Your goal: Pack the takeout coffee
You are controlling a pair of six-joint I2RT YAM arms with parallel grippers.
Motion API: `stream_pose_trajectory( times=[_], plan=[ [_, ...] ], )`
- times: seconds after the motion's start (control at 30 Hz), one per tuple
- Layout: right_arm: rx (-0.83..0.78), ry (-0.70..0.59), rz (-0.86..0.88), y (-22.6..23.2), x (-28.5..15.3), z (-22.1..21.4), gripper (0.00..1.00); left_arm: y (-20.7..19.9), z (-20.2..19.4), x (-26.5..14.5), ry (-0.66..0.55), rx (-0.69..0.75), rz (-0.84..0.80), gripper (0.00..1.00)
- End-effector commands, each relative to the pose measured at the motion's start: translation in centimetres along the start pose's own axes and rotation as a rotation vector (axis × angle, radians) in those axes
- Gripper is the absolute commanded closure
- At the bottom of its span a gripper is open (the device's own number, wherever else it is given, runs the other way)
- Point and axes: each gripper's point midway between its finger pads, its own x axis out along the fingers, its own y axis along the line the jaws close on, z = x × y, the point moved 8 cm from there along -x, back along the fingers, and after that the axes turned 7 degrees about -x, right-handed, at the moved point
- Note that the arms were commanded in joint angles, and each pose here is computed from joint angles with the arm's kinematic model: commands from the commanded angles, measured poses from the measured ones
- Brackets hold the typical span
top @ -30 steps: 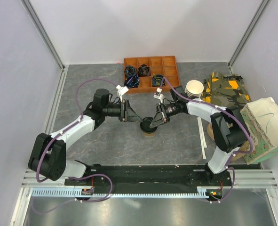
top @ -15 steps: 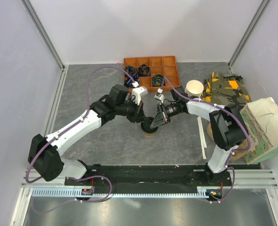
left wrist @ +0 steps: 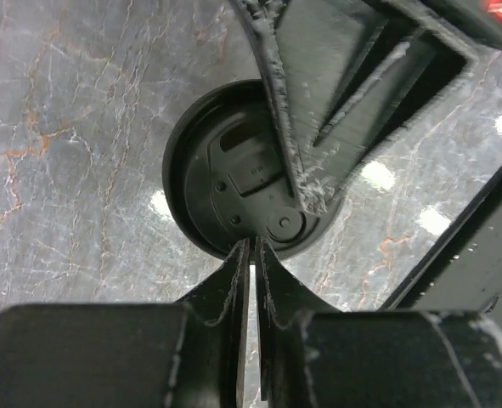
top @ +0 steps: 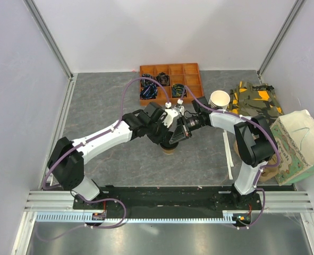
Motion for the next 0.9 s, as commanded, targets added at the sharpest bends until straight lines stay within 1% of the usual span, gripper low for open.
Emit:
stream_pose_trajectory(
  times=[0.0, 0.07, 0.13, 0.2, 0.3, 0.43, 0.57, 0.63, 0.7, 0.8, 0.87],
  plan=[
    [-0.016, 0.003, -0.119, -2.1, 0.3, 0.1, 1.0, 0.5, 1.1, -0.6, -0.006, 0.048, 0.056, 0.87],
    [-0.015, 0.002, -0.126, -2.2, 0.3, 0.2, 1.0, 0.3, 1.9, -1.6, -0.047, 0.056, 0.049, 0.87],
    [-0.014, 0.004, -0.129, -2.2, 0.3, 0.2, 1.0, -0.2, 3.4, -3.5, -0.119, 0.07, 0.04, 0.87],
    [-0.013, 0.004, -0.137, -2.3, 0.3, 0.1, 1.0, -0.6, 4.4, -4.9, -0.163, 0.072, 0.031, 0.86],
    [-0.015, 0.004, -0.143, -2.4, 0.3, 0.2, 1.0, -1.0, 4.8, -5.7, -0.178, 0.062, 0.011, 0.86],
    [-0.012, 0.006, -0.15, -2.6, 0.3, 0.3, 1.0, -1.0, 3.9, -4.2, -0.131, 0.038, -0.015, 0.86],
    [-0.015, 0.005, -0.157, -2.7, 0.3, 0.3, 1.0, -0.6, 3.2, -1.8, -0.1, 0.009, -0.031, 0.86],
    [-0.016, 0.006, -0.157, -2.6, 0.3, 0.5, 1.0, -0.1, 2.5, -0.7, -0.06, -0.003, -0.031, 0.86],
    [-0.016, 0.01, -0.163, -2.7, 0.3, 0.4, 1.0, 0.7, 1.5, 0.6, -0.01, -0.073, -0.03, 0.86],
    [-0.013, 0.017, -0.168, -2.9, 0.3, 0.4, 1.0, 1.3, 0.5, 0.9, 0.028, -0.09, -0.04, 0.87],
    [-0.016, 0.017, -0.168, -2.9, 0.3, 0.4, 1.0, 0.9, 0.8, -0.1, -0.001, -0.074, -0.054, 0.87]
  ],
)
